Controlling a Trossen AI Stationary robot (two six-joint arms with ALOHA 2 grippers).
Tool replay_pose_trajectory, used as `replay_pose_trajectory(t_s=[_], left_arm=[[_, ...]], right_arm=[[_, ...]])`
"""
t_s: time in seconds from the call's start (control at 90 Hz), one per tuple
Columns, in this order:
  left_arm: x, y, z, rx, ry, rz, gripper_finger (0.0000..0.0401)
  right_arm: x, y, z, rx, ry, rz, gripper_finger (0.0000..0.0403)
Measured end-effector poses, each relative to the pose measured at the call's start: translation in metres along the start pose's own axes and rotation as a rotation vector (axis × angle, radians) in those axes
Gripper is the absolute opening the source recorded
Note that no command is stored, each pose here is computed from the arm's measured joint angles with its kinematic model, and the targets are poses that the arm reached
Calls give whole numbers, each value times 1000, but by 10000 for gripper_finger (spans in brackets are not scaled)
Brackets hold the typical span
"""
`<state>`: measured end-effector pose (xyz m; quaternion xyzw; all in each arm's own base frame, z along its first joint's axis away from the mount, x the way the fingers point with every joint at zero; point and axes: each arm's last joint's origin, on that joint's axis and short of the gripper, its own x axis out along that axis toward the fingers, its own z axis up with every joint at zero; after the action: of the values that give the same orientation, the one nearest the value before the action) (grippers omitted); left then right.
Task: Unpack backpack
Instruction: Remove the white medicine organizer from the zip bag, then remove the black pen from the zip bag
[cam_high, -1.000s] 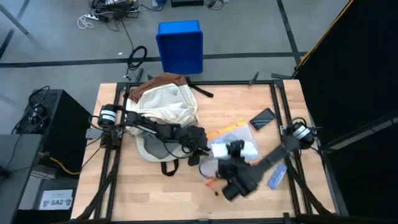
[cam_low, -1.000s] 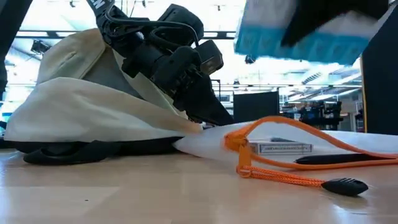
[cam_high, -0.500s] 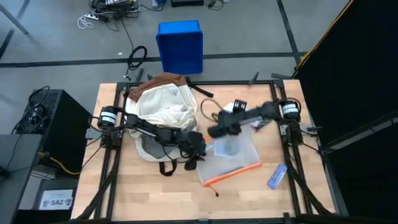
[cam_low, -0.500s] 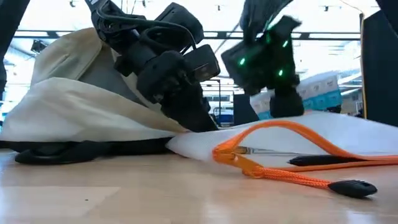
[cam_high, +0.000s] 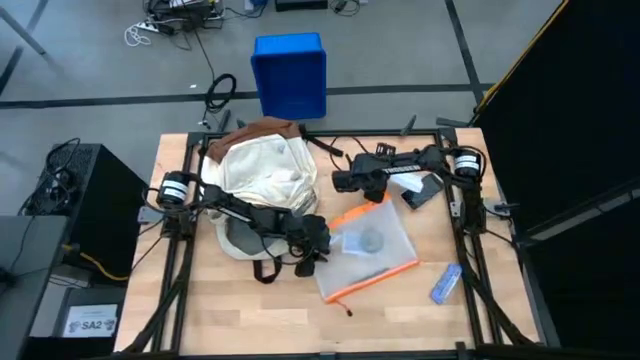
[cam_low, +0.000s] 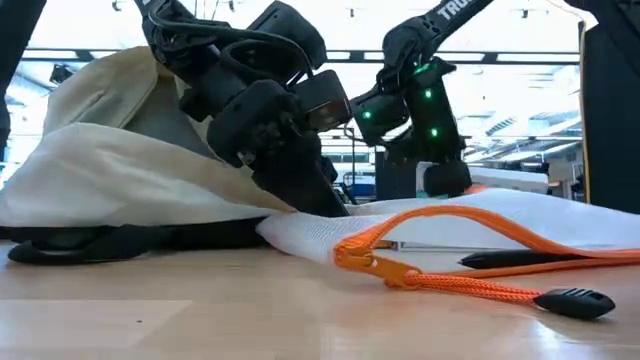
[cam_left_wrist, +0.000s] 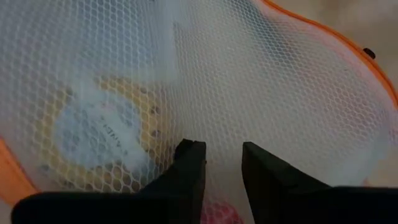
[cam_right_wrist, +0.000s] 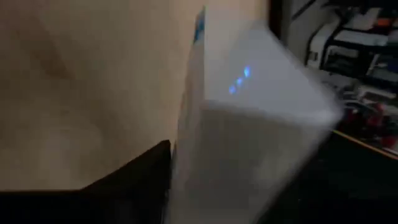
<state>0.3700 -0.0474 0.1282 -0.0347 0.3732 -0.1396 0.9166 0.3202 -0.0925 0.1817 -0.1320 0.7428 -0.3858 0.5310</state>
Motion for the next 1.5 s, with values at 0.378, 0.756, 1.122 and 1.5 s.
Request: replay_pose_trajectory(t_s=[0.378, 0.756, 1.122, 1.5], left_arm=[[0, 0, 0, 4, -4, 13, 78], [0, 1, 1, 4, -7, 28, 78], [0, 1, 2, 4, -25, 32, 78], [0, 1, 2, 4, -27, 31, 78]], right_arm=[[-90, -18, -24, 69, -157, 75, 239], [-205, 76, -125, -121, -604, 419, 192], [-212, 209, -211, -138, -1105, 850, 141], [-156, 212, -164, -97, -922, 971, 84]])
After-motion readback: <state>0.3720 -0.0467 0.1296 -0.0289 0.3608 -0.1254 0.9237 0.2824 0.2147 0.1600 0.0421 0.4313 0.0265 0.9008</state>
